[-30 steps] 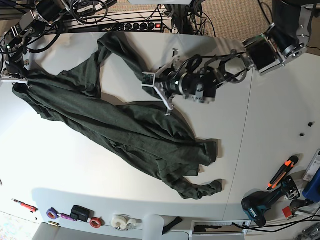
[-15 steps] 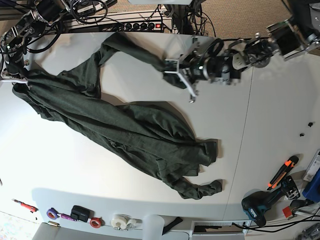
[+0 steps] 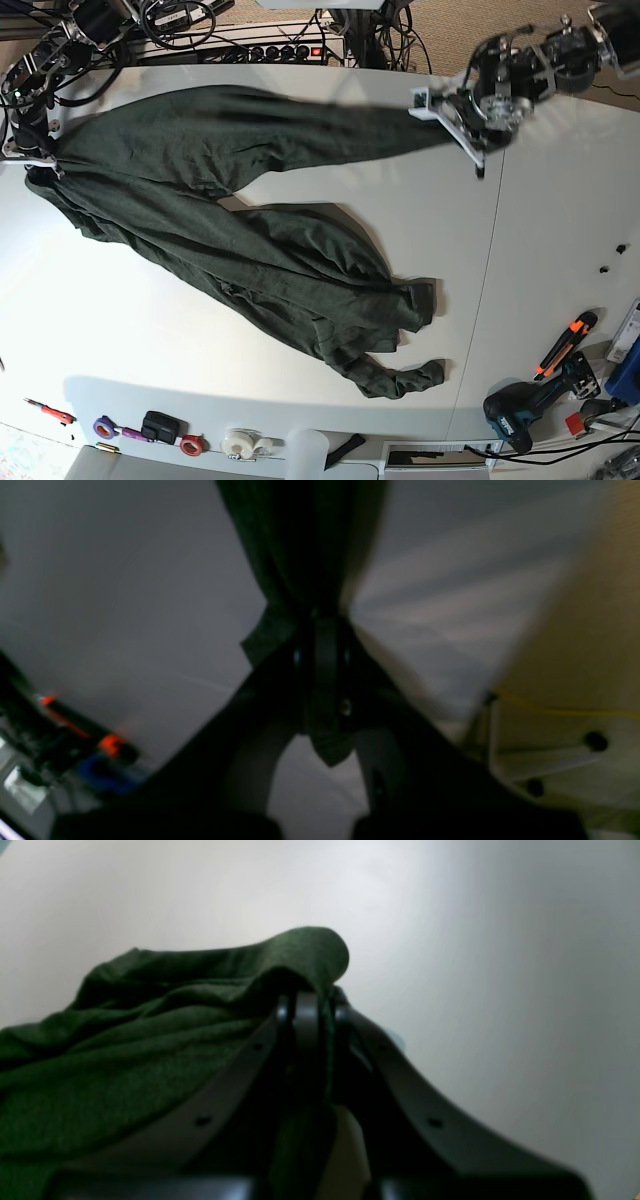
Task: Layout the t-shirt on the table in an organized manner, then fold the t-shirt properly
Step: 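Drag the sleeve with the left gripper outward away from the shirt body, then release the sleeve and move the left gripper to the shirt's middle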
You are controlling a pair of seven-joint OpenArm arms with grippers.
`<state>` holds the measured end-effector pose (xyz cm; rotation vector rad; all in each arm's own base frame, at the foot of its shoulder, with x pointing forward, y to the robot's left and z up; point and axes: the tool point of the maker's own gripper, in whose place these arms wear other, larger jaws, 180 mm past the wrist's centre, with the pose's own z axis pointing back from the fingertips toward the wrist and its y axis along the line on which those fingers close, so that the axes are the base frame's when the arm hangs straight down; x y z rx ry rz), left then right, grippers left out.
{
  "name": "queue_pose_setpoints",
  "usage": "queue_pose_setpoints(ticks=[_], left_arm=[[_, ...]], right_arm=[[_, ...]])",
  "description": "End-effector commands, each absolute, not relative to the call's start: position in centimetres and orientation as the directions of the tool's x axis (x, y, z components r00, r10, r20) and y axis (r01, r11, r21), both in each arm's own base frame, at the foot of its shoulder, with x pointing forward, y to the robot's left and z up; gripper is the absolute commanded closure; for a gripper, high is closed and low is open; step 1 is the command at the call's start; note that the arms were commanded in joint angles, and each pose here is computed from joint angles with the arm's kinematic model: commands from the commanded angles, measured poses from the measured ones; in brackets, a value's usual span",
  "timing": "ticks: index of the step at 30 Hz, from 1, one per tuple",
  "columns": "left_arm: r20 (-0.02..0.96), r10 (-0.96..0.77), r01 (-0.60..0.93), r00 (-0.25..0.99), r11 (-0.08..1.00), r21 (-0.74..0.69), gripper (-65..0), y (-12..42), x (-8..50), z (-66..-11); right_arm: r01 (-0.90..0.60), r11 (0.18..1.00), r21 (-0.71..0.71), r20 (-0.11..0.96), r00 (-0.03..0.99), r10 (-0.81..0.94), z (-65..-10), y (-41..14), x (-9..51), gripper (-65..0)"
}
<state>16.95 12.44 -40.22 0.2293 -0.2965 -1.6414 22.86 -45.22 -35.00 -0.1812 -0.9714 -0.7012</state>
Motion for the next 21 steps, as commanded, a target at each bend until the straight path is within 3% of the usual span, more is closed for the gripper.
queue_pose_setpoints(ticks=[1,14,18,21], left_arm=[[0.045,-0.995,0.951,-0.094,-0.077,0.298,0.0,12.4,16.1,-40.2],[0.008,-0.999,0.955,-0.033,-0.029,0.295,-1.2,13.5,15.2,-40.3],[0.015,-1.0,0.952,-0.013,-0.008,0.305,-21.8,13.5,15.4,-40.3],[0.022,-1.0,0.948,-0.017,-0.009,0.317,-24.7,13.3,15.5,-40.0]], right_arm=[[0.608,0.779,0.152,0.847,0.325,-0.42,-32.8,-46.2,23.6,0.0],[0.608,0.779,0.152,0.849,0.324,-0.418,-32.8,-46.2,23.7,0.0],[0.608,0.779,0.152,0.85,0.321,-0.417,-32.7,-46.2,23.7,0.0],[0.608,0.779,0.152,0.851,0.32,-0.416,-32.7,-46.3,23.7,0.0]])
